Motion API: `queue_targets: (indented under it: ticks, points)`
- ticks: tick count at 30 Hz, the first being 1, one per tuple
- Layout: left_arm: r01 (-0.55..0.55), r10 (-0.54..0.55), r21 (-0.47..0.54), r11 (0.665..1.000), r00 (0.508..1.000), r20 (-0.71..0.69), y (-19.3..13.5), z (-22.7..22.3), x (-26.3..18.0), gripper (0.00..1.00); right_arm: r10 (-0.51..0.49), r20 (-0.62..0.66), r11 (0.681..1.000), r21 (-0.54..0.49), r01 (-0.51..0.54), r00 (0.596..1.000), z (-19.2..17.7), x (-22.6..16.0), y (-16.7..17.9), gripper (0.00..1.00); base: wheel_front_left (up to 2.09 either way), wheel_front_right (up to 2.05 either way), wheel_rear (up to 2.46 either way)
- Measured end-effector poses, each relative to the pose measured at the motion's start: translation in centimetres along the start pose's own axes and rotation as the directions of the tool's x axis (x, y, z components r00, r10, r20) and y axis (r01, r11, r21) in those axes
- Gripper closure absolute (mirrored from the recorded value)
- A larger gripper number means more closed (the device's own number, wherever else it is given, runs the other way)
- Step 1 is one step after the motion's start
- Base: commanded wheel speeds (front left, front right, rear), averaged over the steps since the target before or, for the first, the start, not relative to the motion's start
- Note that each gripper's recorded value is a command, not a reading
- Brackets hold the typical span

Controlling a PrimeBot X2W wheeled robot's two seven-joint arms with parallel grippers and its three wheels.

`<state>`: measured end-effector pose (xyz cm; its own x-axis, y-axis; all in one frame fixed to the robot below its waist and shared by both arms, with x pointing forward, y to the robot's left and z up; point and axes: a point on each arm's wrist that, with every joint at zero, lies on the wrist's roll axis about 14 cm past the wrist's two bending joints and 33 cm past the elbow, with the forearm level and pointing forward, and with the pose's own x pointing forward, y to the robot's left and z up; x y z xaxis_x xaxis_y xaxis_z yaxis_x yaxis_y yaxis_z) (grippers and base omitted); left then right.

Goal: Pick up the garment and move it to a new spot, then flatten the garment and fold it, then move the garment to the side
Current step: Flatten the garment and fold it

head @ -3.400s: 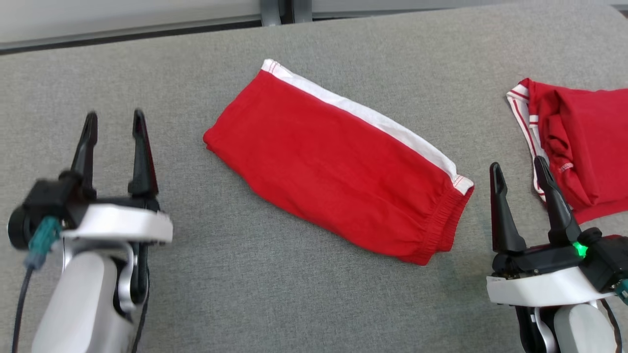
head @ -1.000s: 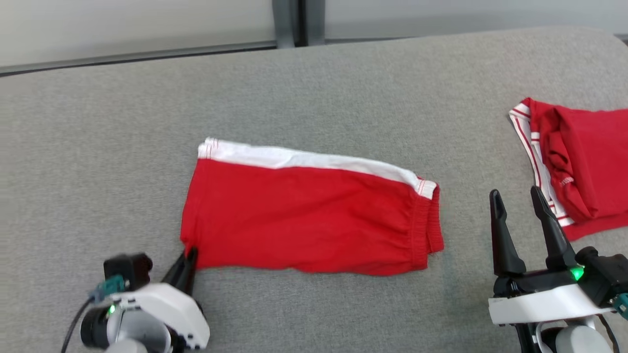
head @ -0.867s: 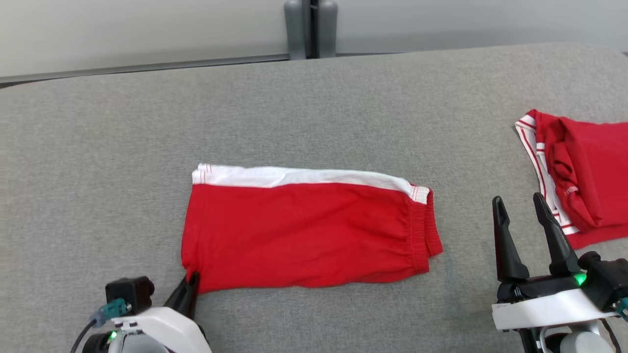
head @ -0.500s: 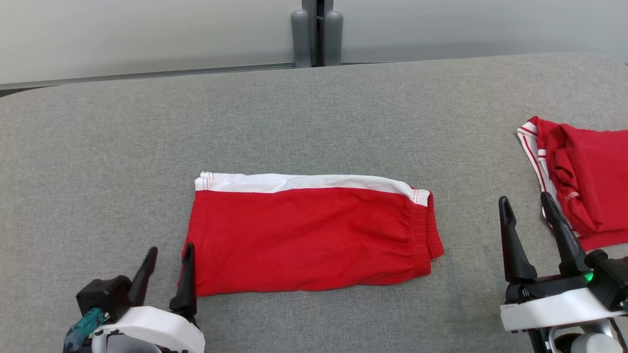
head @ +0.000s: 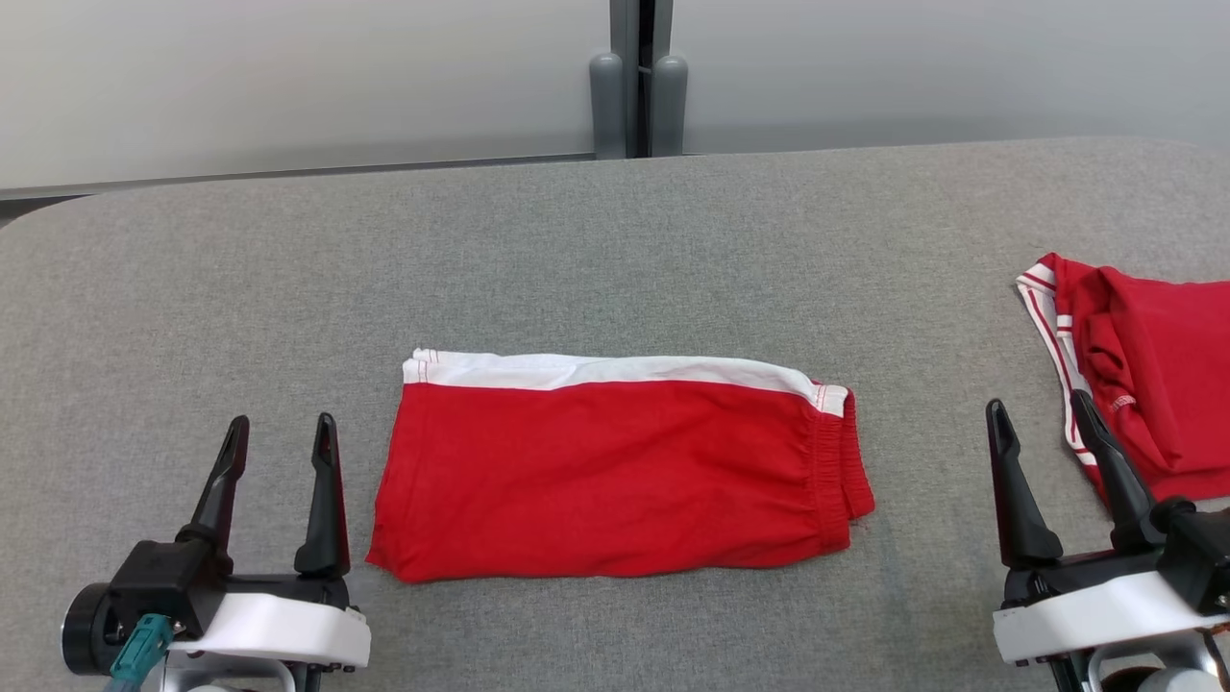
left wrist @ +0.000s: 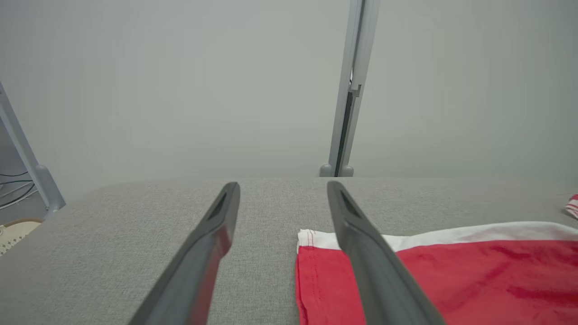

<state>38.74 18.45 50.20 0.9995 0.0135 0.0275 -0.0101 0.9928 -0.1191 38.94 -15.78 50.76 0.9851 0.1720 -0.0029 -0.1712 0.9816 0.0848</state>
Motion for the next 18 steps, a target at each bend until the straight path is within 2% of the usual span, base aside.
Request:
queue_targets:
  ticks: [11,15,18]
  points:
    - [0.016,-0.016,0.017,1.0,1.0,-0.002,-0.3,-0.1,0.1,0.0,-0.009,-0.015,1.0,-0.001,0.009,1.0,-0.2,-0.2,-0.2,0.0,0.0,0.0,0.0]
    - [0.017,-0.017,0.017,1.0,1.0,-0.01,-0.3,-0.2,0.3,0.0,0.016,-0.067,1.0,0.008,-0.015,0.998,-1.5,0.0,0.7,0.0,0.0,0.0,0.0]
    - [0.018,-0.018,0.014,1.0,1.0,-0.011,-0.4,-0.3,0.7,0.0,0.062,-0.147,0.998,0.032,-0.058,0.987,-3.9,0.1,2.3,0.0,0.0,0.0,0.0]
